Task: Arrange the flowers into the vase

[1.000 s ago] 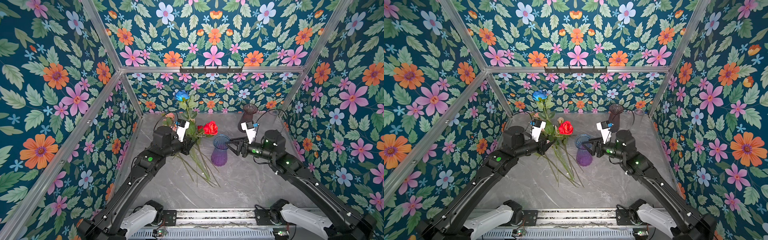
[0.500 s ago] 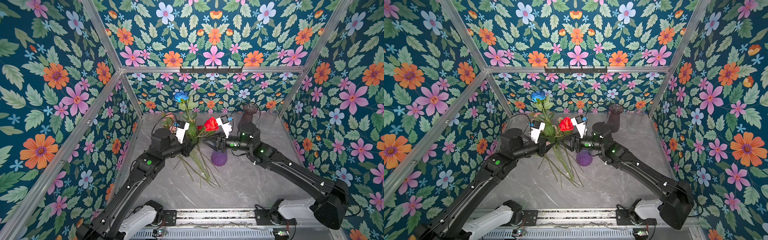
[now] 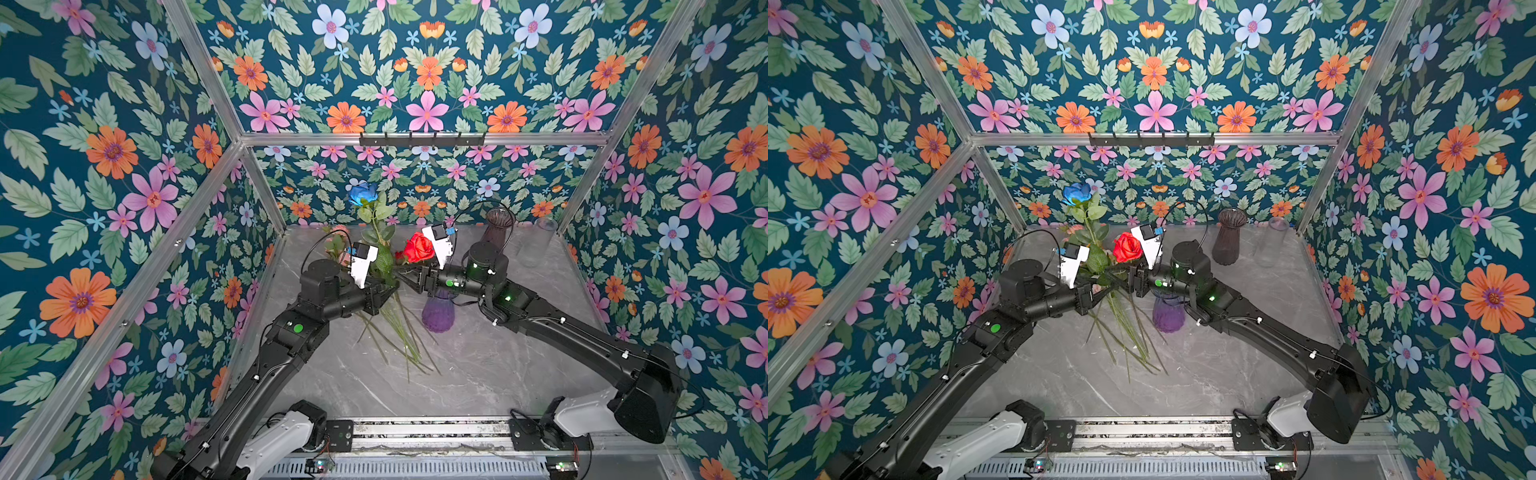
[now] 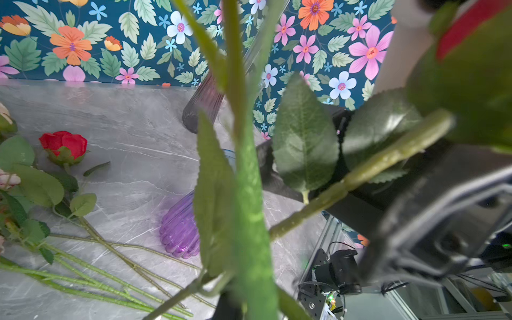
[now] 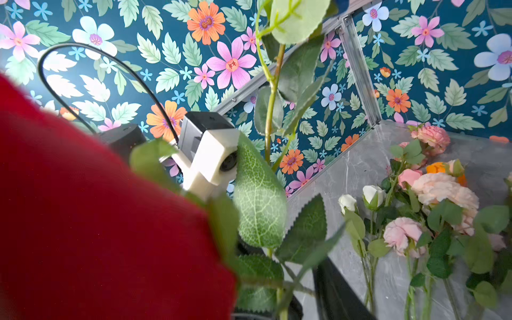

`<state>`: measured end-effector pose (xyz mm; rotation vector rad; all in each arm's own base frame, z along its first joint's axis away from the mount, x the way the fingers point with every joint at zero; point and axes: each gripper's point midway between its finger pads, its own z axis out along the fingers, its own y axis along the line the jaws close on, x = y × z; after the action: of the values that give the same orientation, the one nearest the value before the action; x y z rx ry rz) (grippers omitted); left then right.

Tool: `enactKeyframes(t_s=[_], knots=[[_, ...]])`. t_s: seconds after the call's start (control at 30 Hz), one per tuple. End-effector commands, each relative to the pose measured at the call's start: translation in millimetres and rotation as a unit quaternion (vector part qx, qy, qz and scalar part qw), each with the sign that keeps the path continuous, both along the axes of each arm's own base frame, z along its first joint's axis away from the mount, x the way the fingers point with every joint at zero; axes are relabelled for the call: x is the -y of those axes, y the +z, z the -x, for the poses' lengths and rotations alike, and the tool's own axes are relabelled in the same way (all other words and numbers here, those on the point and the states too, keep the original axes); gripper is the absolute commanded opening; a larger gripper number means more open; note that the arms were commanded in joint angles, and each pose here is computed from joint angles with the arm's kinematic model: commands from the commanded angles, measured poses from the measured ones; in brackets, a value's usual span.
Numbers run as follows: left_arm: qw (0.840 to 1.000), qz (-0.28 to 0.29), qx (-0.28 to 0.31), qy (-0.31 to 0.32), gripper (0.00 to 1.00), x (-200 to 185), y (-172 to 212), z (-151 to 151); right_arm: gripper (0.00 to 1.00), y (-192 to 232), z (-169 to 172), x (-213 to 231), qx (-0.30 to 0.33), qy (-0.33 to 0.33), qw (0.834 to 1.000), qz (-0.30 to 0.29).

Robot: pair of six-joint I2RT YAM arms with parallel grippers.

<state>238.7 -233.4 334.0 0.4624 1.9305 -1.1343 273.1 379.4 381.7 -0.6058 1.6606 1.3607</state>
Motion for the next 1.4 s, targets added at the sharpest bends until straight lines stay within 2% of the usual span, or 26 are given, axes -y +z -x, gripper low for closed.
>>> enactKeyframes(t_s=[0.0,0.07,0.1,0.2,0.37,0.47,1.0,1.1,1.37], knots=[[1.000,0.014,0.021,-0.006,0.00,1.2,12.2,1.5,0.32,13.1,-8.1,1.0,0.010,-0.022,0.999,-0.021],[1.000,0.014,0.022,-0.003,0.01,-0.1,13.4,2.2,0.23,12.5,-9.8,1.6,0.010,-0.027,0.999,-0.019],[1.000,0.013,0.022,0.000,0.08,-1.0,13.3,2.0,0.19,11.3,-10.5,1.8,0.010,-0.029,0.999,-0.017],[1.000,0.008,0.023,0.003,0.14,-2.7,11.7,2.5,0.10,11.4,-11.4,4.8,0.010,-0.038,0.999,-0.015],[1.000,0.003,0.021,0.005,0.14,-4.1,7.5,3.0,0.04,15.9,-13.4,15.6,0.021,-0.065,0.998,-0.011],[1.000,0.000,0.021,0.007,0.10,-5.0,4.3,2.9,0.01,22.9,-13.1,21.5,0.031,-0.078,0.996,-0.011],[1.000,-0.006,0.023,0.017,0.06,-11.5,2.4,7.8,0.00,45.0,-16.3,33.1,0.064,-0.109,0.992,0.003],[0.999,-0.007,0.028,0.022,0.00,-14.3,4.5,9.0,0.00,44.6,-17.6,34.6,0.066,-0.115,0.991,0.009],[0.998,0.001,0.045,0.045,0.00,-22.2,21.7,9.3,0.00,22.9,-21.8,33.2,0.047,-0.119,0.991,0.024]])
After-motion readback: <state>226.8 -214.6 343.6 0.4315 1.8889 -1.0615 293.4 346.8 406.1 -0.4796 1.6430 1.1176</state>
